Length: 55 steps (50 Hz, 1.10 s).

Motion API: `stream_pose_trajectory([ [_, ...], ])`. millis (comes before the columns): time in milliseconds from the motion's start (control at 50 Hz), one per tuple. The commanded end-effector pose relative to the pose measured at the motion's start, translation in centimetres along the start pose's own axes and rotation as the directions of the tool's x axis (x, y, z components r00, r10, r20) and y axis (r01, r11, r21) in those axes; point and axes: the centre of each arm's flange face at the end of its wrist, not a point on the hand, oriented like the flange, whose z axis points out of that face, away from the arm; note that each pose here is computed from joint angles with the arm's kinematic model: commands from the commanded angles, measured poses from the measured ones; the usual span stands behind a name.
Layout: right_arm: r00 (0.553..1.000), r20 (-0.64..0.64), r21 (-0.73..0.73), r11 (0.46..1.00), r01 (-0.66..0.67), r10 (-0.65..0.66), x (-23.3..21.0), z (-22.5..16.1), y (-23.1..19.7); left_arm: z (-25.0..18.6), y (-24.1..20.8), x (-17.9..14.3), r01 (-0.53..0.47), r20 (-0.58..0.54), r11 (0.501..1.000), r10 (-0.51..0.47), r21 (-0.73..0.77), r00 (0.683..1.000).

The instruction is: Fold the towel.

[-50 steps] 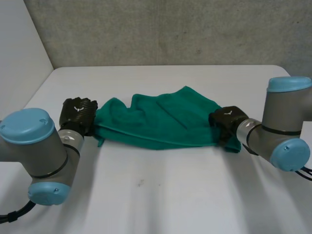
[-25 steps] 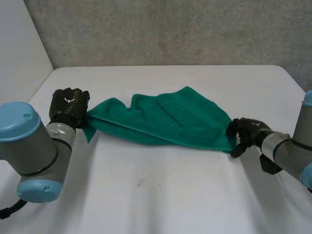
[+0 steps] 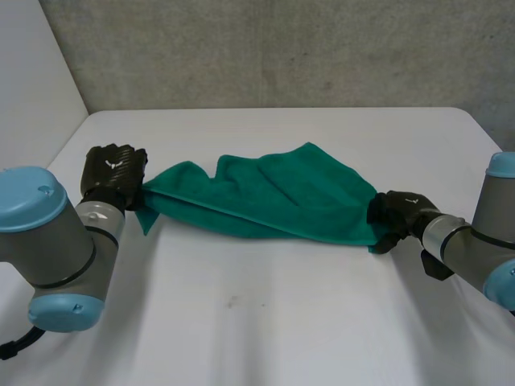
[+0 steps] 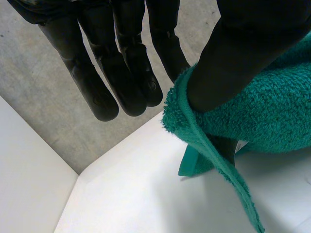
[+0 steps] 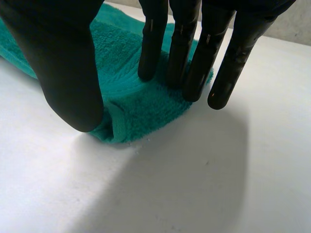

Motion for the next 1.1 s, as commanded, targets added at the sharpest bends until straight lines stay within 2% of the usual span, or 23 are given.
stream_pose_trajectory([
  [20,1.000,-0.001,-0.011,1.000,0.002,-0.002,0.2,1.0,0.4,0.0,0.1,0.0,0.000,-0.001,1.000,0.000,-0.003,1.000],
  [200,0.996,-0.092,0.030,0.999,0.020,-0.017,1.4,1.2,-0.4,0.0,0.4,0.1,-0.003,-0.003,1.000,0.003,-0.010,1.000],
  [320,0.991,-0.127,0.174,0.982,0.070,-0.048,1.3,-1.4,-4.7,-0.2,1.4,0.5,-0.013,-0.019,0.999,0.013,-0.043,1.000],
  [440,0.983,-0.152,0.233,0.962,0.141,-0.107,1.2,-3.5,-7.5,-0.5,3.2,1.8,-0.033,-0.117,0.993,0.020,-0.111,0.993],
  [520,0.954,-0.191,0.185,0.946,0.266,-0.231,1.5,-4.6,-7.6,-0.8,3.9,2.5,-0.039,-0.189,0.987,0.009,-0.155,0.982],
  [580,0.922,-0.200,0.107,0.928,0.356,-0.331,1.7,-5.0,-6.8,-0.7,4.5,2.1,-0.040,-0.196,0.982,0.003,-0.185,0.981],
  [660,0.904,-0.175,0.049,0.914,0.404,-0.390,1.4,-5.3,-6.0,-0.4,5.1,1.8,-0.036,-0.187,0.978,-0.003,-0.203,0.982],
  [920,0.911,-0.153,0.022,0.920,0.391,-0.384,1.2,-5.4,-5.0,-0.4,5.4,2.3,-0.022,-0.226,0.979,-0.025,-0.204,0.974],
  [1100,0.910,-0.159,0.027,0.920,0.391,-0.382,1.3,-5.3,-5.1,-0.1,5.0,2.4,0.092,-0.211,0.973,-0.137,-0.213,0.968],
])
